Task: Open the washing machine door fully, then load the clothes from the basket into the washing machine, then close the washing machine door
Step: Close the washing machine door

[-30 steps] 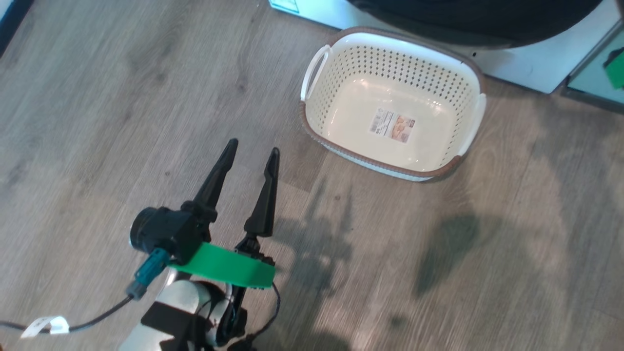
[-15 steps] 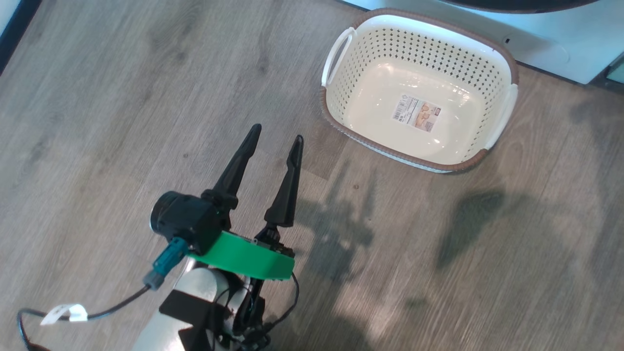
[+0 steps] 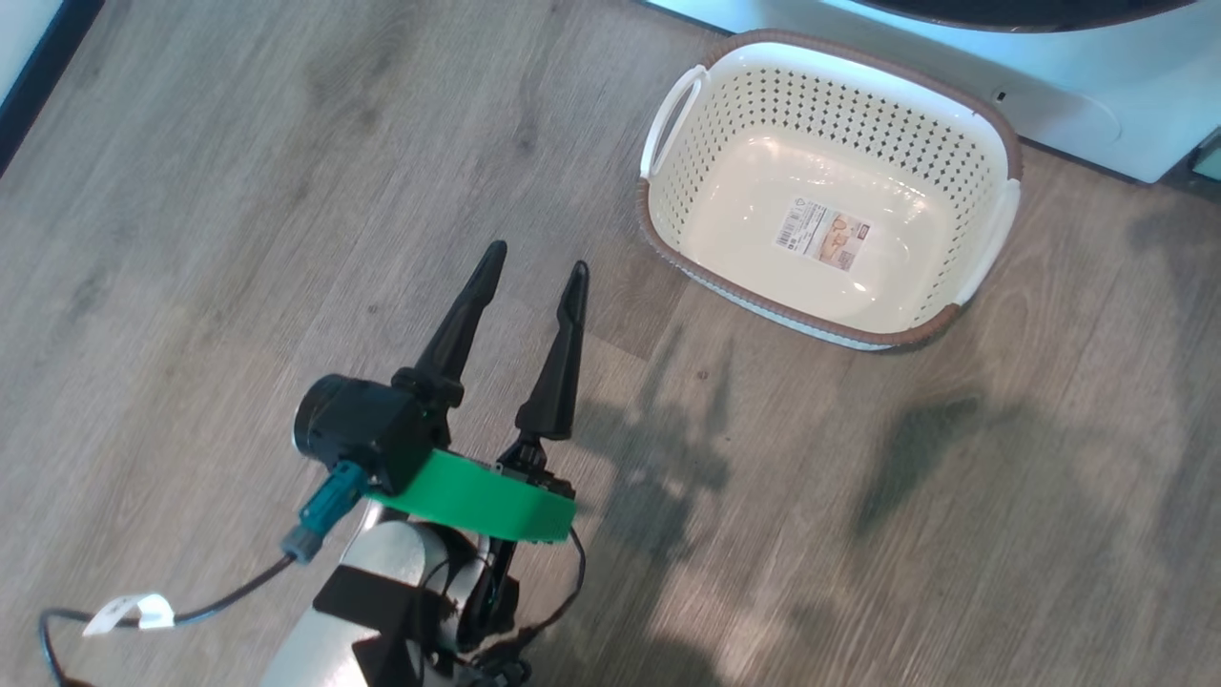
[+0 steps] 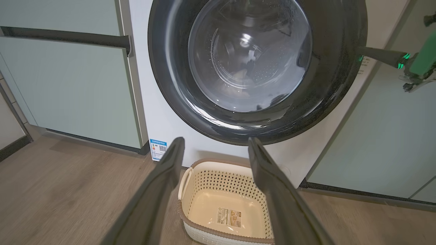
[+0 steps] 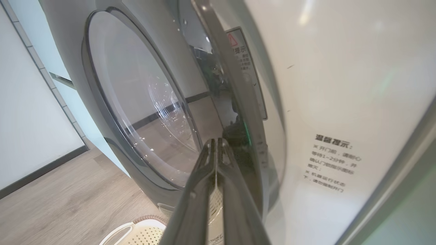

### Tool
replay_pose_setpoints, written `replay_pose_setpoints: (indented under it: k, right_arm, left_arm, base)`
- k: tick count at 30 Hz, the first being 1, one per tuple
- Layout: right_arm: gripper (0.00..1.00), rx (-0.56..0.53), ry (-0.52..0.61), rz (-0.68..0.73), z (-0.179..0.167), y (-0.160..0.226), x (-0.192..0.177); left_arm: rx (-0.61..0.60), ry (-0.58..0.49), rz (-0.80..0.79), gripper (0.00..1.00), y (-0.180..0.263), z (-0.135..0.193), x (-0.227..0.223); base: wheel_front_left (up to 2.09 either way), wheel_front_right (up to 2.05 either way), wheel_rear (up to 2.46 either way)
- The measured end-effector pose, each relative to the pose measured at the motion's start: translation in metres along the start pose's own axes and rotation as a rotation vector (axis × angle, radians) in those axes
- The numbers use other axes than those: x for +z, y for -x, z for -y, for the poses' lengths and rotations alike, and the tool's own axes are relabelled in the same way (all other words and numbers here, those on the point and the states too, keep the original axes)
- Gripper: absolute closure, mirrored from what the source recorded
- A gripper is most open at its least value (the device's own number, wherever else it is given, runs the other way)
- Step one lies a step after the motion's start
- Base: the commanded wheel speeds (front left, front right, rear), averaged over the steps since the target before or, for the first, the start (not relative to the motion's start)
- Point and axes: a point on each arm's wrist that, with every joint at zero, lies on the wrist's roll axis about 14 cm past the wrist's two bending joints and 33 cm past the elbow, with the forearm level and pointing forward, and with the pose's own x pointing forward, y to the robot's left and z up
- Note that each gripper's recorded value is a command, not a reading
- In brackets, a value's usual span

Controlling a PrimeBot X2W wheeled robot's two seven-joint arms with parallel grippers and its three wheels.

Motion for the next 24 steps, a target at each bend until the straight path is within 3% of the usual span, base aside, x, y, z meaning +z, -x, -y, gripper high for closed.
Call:
replay_pose_setpoints:
  k: [10,24]
  right_arm:
    - [1.0,0.068,0.015,0.031,-0.024,0.017,0.002]
    - [1.0,0.079,-0.061,0.039,-0.04,0.106,-0.032]
  left_arm:
    - [-0.008,0.012,0.017,0.0,-0.001,0.002,0.004]
    - [-0.051,0.012,0.013,0.0,0.0,0.012,0.001]
  base:
    - [0.0,0.0,0.0]
    - [0.0,0.0,0.0]
